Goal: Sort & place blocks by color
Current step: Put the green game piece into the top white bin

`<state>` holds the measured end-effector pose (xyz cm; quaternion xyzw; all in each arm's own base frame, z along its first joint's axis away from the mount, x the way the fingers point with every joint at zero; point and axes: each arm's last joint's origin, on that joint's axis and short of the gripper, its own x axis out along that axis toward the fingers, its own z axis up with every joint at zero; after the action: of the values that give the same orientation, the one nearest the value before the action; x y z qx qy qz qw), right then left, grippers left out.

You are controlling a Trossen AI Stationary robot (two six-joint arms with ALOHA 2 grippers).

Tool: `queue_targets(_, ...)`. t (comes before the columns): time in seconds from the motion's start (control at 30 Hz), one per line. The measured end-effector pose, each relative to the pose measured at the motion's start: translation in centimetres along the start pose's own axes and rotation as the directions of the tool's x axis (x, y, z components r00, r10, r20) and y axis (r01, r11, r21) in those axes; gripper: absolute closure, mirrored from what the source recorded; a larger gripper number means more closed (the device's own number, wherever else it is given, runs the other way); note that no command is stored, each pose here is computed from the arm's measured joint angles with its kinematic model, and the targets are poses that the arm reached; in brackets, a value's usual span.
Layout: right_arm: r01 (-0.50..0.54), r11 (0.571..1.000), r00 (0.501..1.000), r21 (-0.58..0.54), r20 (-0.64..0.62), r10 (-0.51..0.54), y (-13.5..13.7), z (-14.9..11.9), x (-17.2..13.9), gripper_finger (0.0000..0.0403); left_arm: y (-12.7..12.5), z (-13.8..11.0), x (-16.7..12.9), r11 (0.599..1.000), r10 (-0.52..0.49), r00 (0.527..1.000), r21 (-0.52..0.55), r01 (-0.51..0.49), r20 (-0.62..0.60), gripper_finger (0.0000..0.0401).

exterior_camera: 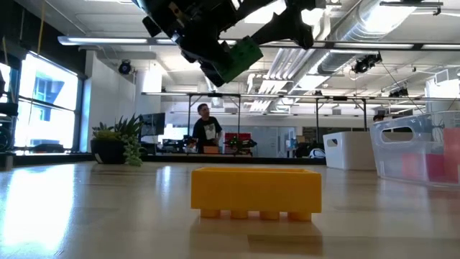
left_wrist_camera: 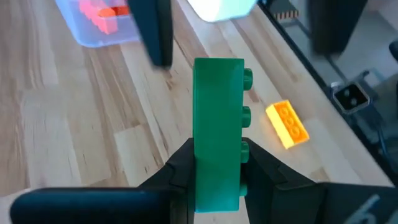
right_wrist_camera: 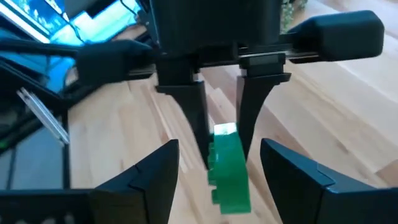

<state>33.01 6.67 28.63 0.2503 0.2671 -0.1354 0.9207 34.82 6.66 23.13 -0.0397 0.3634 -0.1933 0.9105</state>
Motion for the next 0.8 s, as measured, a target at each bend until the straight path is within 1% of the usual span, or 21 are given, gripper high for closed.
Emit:
queue_targets(0.13,0.000,0.998,1.000,-0.062,-0.023,-0.002,-0.4,0.1,0.1,0.0189,0.1,0.4,0.0,0.999,0.011,0.999,-0.046,-0.009,0.041,0.0337)
queue_targets(0.33,0.013,0.995,0.994,-0.095,-0.107,-0.024,-1.2,-0.3,0.2,0.0189,0.6,1.2,-0.3,0.993,0.036,0.993,-0.112,-0.023,0.116,0.0337)
queue_targets(0.47,0.023,0.990,0.993,-0.136,-0.116,-0.039,-1.3,-0.4,0.2,0.0200,1.0,1.4,-0.5,0.988,0.052,0.988,-0.152,-0.030,0.147,0.0337)
queue_targets(0.53,0.029,0.990,0.992,-0.136,-0.114,-0.045,-1.4,-0.3,0.2,0.0221,1.1,1.5,-0.6,0.985,0.055,0.985,-0.172,-0.027,0.162,0.0337)
queue_targets(0.6,0.025,0.991,0.992,-0.132,-0.119,-0.041,-1.5,-0.2,0.3,0.0252,1.2,1.6,-0.6,0.983,0.056,0.984,-0.179,-0.026,0.166,0.0335)
queue_targets(0.73,0.000,0.992,0.990,-0.126,-0.137,-0.017,-1.7,0.0,0.3,0.0328,1.0,1.6,-0.5,0.988,0.042,0.986,-0.153,-0.017,0.164,0.0305)
queue_targets(0.8,-0.001,0.992,0.990,-0.125,-0.139,-0.017,-1.7,0.0,0.3,0.0333,1.0,1.6,-0.4,0.988,0.047,0.986,-0.150,-0.023,0.162,0.0291)
